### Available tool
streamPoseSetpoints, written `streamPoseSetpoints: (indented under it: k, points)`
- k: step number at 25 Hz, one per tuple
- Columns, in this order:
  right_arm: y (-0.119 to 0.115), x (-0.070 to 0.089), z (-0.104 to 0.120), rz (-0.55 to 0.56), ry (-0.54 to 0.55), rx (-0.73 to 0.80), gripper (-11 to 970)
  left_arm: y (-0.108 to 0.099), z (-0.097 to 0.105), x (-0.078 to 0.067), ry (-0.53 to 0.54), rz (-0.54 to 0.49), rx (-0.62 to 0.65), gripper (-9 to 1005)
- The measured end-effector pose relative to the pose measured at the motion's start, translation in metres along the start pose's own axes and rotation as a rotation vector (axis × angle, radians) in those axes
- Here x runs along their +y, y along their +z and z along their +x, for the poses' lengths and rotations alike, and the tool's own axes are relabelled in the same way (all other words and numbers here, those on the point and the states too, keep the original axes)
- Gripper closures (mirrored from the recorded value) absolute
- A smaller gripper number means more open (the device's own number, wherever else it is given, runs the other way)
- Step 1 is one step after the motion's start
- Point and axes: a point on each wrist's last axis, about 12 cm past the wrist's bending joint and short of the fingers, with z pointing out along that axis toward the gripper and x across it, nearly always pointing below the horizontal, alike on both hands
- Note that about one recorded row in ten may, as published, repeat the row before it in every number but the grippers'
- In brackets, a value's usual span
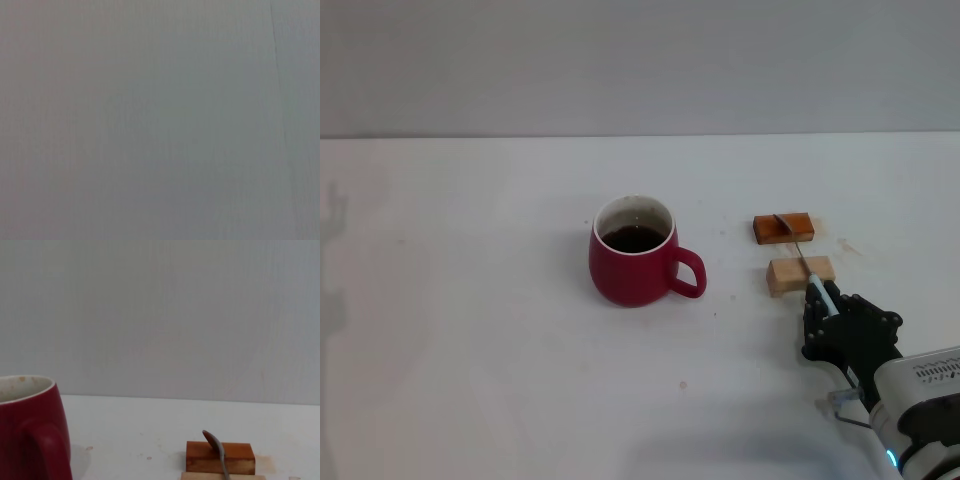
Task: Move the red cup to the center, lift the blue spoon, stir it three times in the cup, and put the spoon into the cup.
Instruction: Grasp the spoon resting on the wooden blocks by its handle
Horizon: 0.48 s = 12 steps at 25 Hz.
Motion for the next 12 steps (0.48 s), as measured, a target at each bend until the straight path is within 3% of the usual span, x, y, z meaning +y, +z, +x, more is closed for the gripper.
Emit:
streamPoseSetpoints:
  k: [12]
  points:
    - [0.0002, -0.0006, 0.0000, -0.004, -0.016, -0.004, 818, 0.0020, -0.0009, -0.0021, 0.001, 0.005, 0.000, 247]
